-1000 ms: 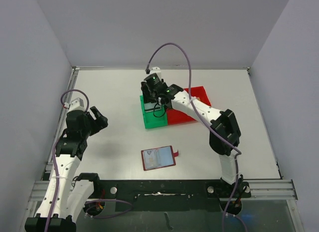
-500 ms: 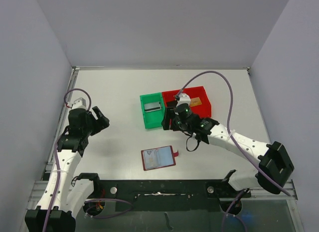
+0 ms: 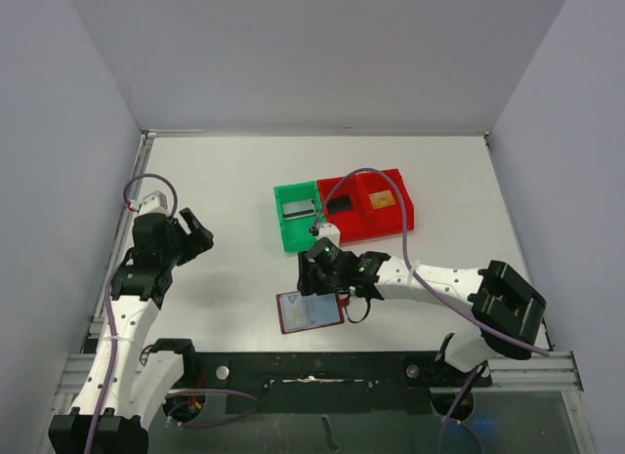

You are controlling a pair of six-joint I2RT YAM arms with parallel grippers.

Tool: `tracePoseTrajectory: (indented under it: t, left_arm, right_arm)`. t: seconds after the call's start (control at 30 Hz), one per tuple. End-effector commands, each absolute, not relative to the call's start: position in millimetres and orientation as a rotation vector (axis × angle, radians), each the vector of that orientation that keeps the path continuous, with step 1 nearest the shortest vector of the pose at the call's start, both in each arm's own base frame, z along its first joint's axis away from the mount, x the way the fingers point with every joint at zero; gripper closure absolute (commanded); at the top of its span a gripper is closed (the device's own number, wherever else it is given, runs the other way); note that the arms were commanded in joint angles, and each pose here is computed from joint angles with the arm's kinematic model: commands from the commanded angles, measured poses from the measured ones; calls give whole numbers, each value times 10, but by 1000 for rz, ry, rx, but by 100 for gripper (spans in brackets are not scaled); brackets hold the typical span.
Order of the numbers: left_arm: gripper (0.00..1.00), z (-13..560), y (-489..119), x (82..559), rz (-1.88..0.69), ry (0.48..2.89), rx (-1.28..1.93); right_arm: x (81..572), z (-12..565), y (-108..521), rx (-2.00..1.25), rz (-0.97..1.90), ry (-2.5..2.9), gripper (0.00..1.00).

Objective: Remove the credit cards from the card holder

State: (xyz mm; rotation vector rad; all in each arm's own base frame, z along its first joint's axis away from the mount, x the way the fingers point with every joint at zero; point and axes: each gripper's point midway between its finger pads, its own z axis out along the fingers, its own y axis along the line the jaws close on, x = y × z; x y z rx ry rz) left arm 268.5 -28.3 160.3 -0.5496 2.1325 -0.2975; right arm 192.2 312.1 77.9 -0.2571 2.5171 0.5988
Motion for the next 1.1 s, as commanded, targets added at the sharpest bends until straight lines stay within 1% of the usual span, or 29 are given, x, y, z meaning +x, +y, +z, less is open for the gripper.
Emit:
tracePoseTrajectory:
  t: [0.0,0.13,0.33,0.43,0.57,0.67,0.77,0.9,1.0,1.07]
  left_arm:
    - [27,1736,-256,2733,-299,2080,-538]
    - [27,1732,-260,2738,-301,2080,-537]
    - [27,1699,-288,2753,-312,2097,-520]
    - [27,1699,-324,2765,-331,2099,-499]
    - [27,1684,-409,2779,-378,2112,-455]
    - [27,1662,-555,2798,-454,2136,-385]
    - [27,1601,-774,2785,-562,2172,-335]
    - [29,1499,-1279,2635,-754,2214,-259]
    - [32,1460,-1732,2432,-860,2243,-177]
    - [34,1403,-2003,2282,-924,2264,-140]
  right_arm:
    - [1951,857,3352,-236,597,2507,51]
    - [1861,719,3510,-264,616,2549,53]
    - [1729,490,3486,-292,498,2626,53]
    - [1688,325,3356,-276,414,2669,55]
    - [1660,219,3310,-256,436,2678,66]
    - [1666,163,3291,-222,489,2690,81]
    - [1673,138,3265,-172,578,2686,90]
    - [1684,164,3246,-102,749,2663,95]
    - [1665,139,3218,-47,889,2644,99]
    - [1659,137,3222,-4,982,2636,100]
